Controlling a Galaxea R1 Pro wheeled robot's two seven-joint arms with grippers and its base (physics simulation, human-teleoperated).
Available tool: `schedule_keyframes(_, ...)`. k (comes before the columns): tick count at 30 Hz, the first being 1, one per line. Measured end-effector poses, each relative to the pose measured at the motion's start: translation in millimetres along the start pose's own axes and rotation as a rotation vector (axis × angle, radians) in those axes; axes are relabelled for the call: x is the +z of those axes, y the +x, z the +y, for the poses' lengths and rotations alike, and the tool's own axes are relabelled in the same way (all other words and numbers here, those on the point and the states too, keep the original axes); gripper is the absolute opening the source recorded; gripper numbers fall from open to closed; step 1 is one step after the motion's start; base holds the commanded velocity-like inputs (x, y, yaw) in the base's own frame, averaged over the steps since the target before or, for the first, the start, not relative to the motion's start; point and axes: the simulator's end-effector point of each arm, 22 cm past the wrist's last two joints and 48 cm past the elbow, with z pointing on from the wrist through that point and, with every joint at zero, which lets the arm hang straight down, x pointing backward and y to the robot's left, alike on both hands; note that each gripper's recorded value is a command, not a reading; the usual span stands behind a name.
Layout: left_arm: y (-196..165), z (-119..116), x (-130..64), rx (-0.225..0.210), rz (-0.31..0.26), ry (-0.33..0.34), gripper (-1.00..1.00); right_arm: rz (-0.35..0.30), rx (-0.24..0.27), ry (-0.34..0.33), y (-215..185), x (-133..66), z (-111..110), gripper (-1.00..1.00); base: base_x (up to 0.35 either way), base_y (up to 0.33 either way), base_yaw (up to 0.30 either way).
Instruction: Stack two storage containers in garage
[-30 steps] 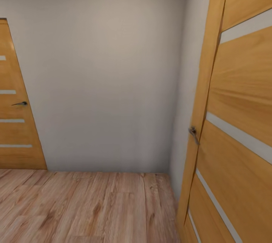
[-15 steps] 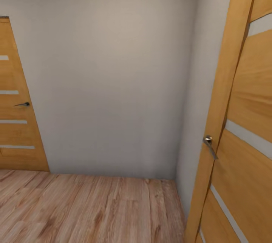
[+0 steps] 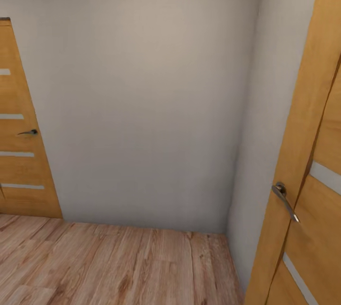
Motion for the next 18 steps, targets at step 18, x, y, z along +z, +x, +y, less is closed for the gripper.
schedule_keyframes(18, -0.1, 0.0, 0.0, 0.0, 0.0, 0.0, 1.0, -0.001, 0.002, 0.001, -0.4, 0.0, 0.1, 1.0, 0.221, 0.0, 0.071)
